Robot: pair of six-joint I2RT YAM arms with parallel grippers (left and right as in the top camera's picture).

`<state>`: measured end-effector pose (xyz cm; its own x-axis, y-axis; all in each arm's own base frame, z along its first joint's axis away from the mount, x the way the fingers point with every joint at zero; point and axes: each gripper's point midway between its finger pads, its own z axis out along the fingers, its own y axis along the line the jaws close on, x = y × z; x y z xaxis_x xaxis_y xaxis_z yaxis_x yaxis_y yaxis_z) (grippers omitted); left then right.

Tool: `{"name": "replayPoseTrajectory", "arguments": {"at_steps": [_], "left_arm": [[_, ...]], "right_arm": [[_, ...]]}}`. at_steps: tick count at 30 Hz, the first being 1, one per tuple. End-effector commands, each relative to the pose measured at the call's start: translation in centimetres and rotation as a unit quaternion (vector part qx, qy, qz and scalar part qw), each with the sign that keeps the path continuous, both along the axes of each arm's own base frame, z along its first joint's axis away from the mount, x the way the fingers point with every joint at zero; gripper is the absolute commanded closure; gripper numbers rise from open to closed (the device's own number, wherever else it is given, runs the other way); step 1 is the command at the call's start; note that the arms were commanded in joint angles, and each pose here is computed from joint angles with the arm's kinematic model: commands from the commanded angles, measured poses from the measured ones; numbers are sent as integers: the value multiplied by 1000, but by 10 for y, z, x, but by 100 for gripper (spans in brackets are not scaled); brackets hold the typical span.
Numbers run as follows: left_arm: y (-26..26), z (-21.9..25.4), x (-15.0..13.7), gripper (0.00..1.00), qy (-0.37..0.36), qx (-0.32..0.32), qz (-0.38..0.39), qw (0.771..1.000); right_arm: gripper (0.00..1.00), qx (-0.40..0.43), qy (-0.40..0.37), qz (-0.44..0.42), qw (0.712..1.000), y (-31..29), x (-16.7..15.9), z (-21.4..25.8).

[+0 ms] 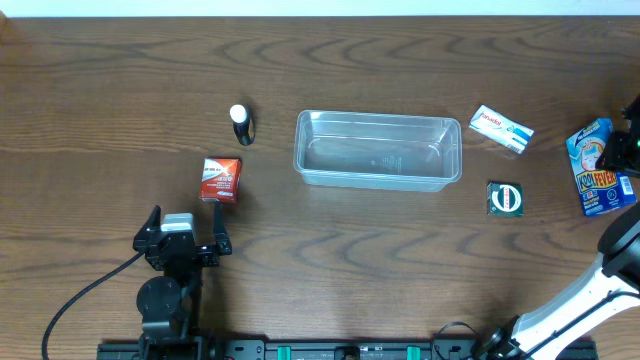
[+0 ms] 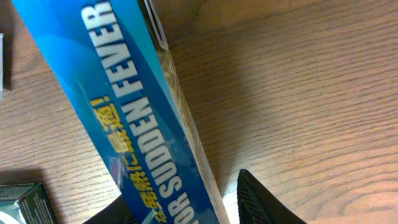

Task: Pack container
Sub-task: 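Lower the right gripper and grasp the blue fever box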

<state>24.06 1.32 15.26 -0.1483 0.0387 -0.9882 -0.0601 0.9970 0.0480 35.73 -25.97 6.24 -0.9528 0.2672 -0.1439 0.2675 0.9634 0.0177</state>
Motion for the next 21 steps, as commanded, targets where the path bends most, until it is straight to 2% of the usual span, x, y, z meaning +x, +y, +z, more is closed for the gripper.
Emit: {"name": "replayPoseTrajectory", "arguments": {"at_steps": [1,8,13,17,21], "left_arm": [[-2,-17,0,2,19,4,-5,1000],[-2,-17,0,2,19,4,-5,1000],[-2,-17,0,2,19,4,-5,1000],[-2,-17,0,2,19,4,-5,1000],[-2,-17,0,2,19,4,-5,1000]], "right_arm": [[61,2,0,14,1000,9,6,-3],[63,0,2,28,1000,19,13,-3],[70,-14,17,34,999,21,12,-4],[79,-29,36,33,998,17,5,-4],[79,-29,39,28,998,17,4,-4]]}}
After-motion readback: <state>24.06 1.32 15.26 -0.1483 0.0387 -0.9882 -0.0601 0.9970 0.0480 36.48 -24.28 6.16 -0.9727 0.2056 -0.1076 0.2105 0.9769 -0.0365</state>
